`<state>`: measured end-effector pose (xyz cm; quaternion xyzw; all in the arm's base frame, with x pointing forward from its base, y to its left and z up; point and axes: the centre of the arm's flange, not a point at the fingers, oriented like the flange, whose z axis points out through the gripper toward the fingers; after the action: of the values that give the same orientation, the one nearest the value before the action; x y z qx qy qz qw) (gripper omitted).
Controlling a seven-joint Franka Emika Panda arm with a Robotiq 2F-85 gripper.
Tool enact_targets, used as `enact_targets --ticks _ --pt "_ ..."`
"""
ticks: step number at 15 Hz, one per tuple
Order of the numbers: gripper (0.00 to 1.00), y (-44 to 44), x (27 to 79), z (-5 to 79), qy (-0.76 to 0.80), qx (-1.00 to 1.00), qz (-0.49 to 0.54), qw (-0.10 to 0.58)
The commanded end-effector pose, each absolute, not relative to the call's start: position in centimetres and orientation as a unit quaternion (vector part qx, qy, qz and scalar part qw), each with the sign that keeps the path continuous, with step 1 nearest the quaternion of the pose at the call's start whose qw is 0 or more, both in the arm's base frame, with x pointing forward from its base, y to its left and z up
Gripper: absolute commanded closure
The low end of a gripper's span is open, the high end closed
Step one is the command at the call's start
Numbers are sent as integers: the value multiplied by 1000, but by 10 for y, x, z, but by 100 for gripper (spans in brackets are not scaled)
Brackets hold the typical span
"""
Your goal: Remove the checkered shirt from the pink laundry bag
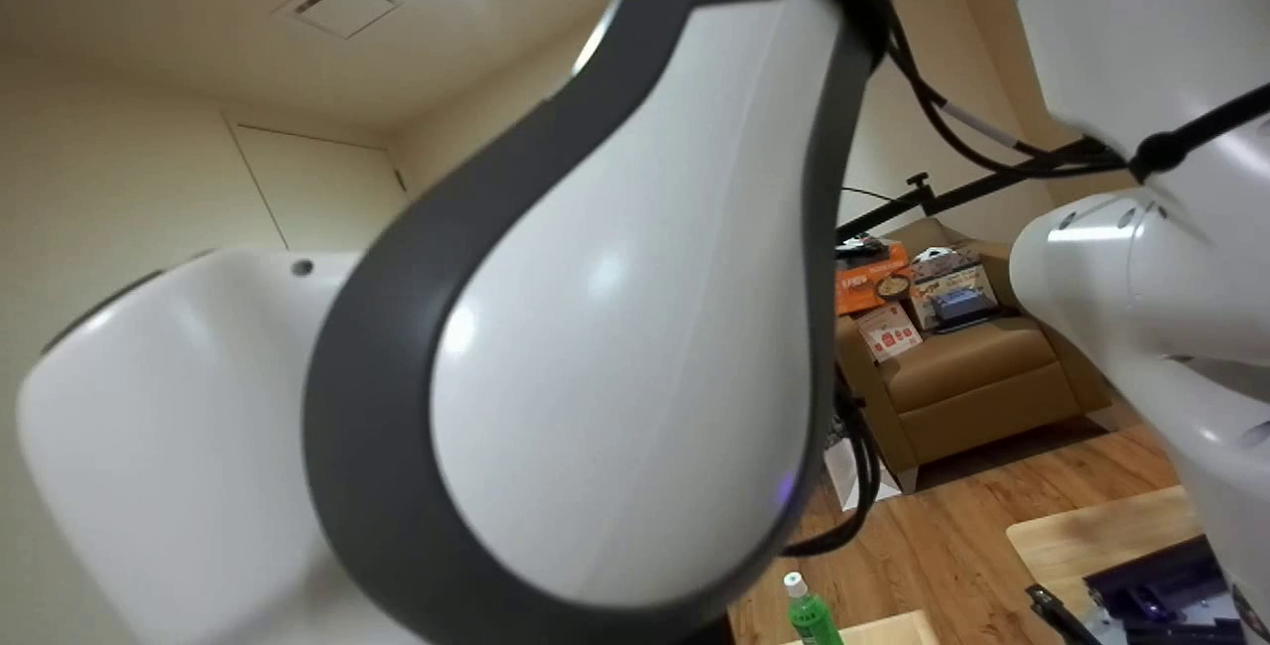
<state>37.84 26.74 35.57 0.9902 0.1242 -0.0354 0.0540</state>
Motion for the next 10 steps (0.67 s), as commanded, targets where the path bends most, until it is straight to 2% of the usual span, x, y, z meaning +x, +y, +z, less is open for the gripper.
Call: enact_targets --ticks 1,6,9,10 --pt "89 240 359 428 53 996 21 67" --pt "89 191 348 502 -43 991 73 106" --pt "89 155 339 525 -84 986 112 88" --pt "74 174 352 518 -63 991 88 84"
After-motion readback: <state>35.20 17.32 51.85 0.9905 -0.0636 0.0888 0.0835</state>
